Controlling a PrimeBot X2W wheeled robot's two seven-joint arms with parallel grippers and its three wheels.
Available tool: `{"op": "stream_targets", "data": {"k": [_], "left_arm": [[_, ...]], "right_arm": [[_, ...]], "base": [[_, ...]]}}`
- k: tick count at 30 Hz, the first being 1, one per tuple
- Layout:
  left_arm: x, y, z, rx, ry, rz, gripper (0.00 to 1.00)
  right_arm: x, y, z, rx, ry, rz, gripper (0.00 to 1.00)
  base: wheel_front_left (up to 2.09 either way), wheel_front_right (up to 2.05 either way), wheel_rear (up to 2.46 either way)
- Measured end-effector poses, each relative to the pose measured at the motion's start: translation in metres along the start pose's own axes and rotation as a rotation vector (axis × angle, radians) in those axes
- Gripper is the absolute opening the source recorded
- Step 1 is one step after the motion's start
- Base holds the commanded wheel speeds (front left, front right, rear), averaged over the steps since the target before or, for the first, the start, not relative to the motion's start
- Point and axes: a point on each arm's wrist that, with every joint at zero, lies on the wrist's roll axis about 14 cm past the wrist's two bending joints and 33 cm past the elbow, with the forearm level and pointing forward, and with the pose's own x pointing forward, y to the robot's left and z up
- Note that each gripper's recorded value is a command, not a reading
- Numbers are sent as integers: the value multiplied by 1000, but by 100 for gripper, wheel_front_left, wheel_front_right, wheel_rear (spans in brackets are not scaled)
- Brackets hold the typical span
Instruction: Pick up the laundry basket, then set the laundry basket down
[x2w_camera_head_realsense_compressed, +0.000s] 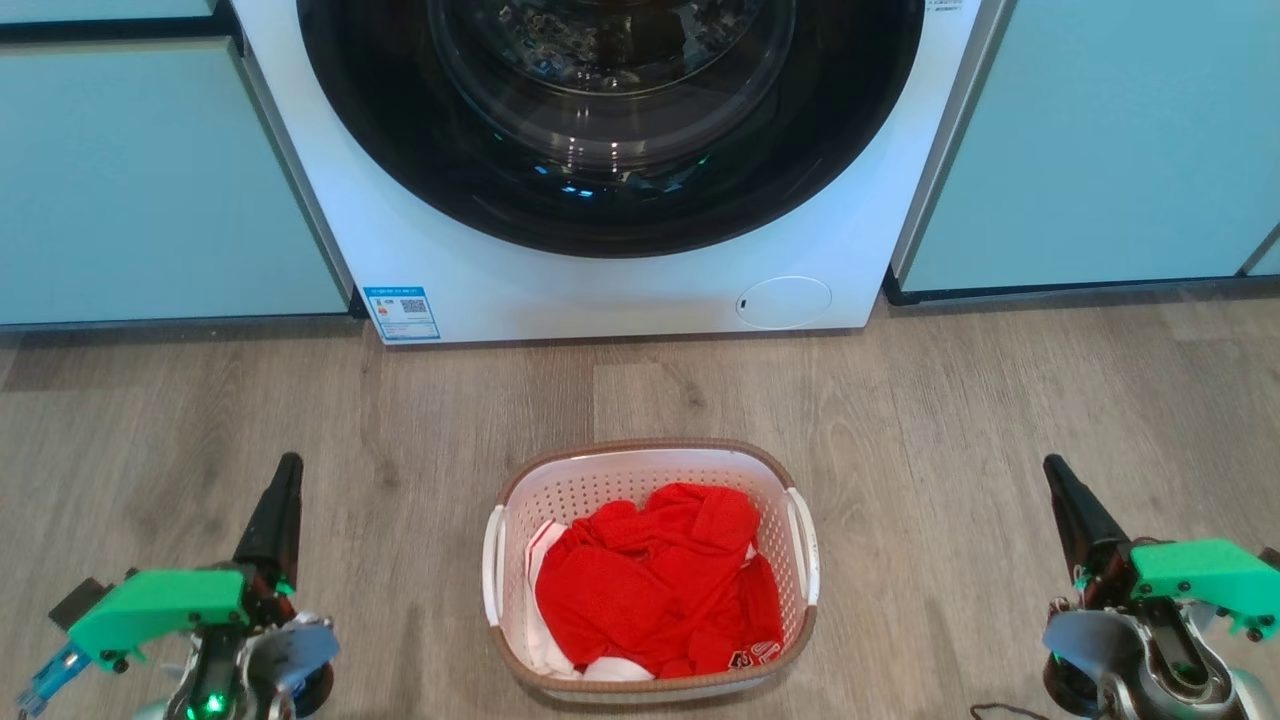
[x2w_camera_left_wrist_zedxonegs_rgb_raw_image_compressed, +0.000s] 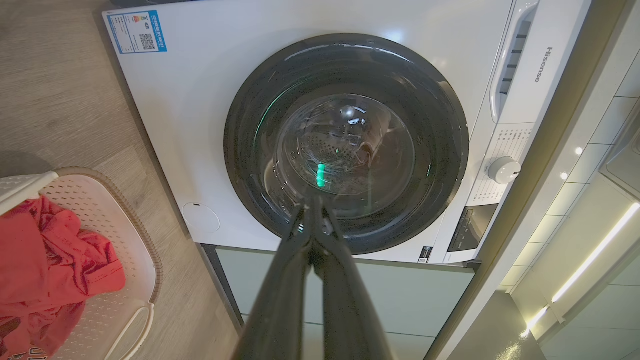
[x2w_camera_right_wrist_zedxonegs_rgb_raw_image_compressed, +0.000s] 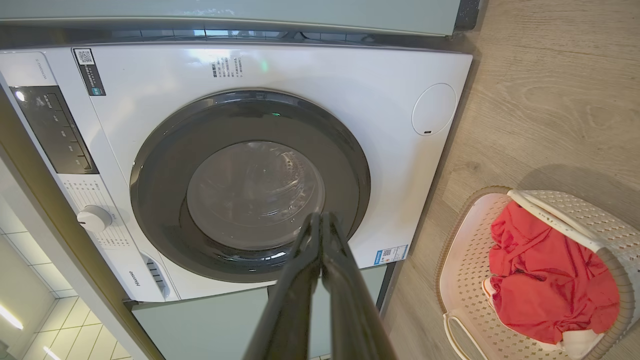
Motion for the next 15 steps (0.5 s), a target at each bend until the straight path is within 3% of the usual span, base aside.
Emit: {"op": "stream_targets", "data": {"k": [15], "left_arm": [[0,0,0,0,2,0,0]], "right_arm": [[0,0,1,1,-1,0,0]], "base": [[0,0,0]]}}
